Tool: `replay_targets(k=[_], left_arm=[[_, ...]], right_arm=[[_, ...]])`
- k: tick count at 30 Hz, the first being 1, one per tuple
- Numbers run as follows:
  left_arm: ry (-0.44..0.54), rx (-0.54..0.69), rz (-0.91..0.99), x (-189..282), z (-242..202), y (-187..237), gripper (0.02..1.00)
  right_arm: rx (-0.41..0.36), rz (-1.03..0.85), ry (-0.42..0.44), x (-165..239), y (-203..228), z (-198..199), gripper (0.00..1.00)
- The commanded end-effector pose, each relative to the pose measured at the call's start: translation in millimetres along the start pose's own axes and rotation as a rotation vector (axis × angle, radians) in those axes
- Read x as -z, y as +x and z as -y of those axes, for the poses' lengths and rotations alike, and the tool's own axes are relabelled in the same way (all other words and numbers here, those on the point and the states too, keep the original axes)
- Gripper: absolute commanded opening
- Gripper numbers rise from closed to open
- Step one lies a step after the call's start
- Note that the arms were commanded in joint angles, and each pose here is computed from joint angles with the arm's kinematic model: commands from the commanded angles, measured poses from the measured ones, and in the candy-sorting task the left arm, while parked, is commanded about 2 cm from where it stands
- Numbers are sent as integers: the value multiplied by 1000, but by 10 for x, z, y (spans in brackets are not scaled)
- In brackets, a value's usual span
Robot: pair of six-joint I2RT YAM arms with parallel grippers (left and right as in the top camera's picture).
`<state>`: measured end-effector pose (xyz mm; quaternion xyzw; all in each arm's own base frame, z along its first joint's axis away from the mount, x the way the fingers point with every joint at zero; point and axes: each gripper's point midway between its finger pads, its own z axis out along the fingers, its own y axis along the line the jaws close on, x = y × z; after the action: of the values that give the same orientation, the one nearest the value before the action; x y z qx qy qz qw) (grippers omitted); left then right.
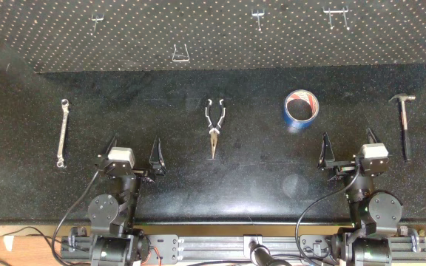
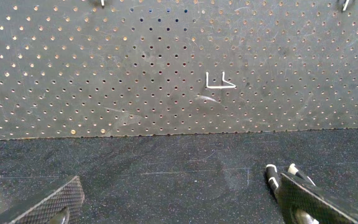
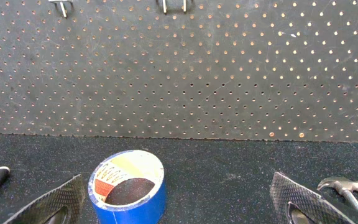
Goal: Place Tools Onto Pegboard
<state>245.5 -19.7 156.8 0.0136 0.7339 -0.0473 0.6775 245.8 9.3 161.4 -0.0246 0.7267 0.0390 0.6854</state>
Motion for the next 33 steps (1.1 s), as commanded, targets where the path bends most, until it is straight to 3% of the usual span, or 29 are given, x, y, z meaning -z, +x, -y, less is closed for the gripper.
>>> replay_targets(k=[1,21,24,25,28,32,33], left_arm=[[-13,7,1,3,-39,6,996],[21,20,10,4,21,-27,996],[-11,-123,-27,-26,-37,-411,993],[-54,-181,-125,-92,-166,-540,993],[-191,-135,-480,-128,-645,-591,993],[-215,-172,-1013,150,-1266,-243,996],[-267,-142,-1079,210,-1442,-165,993]], right_arm=[[-18,0,5,3,9,6,976],[-18,0,5,3,9,6,976],[-18,0,5,3,9,6,976],[-18,0,5,3,9,6,976],[-18,0,5,3,9,6,976],[-18,0,5,3,9,6,976],[-18,0,5,3,9,6,976]])
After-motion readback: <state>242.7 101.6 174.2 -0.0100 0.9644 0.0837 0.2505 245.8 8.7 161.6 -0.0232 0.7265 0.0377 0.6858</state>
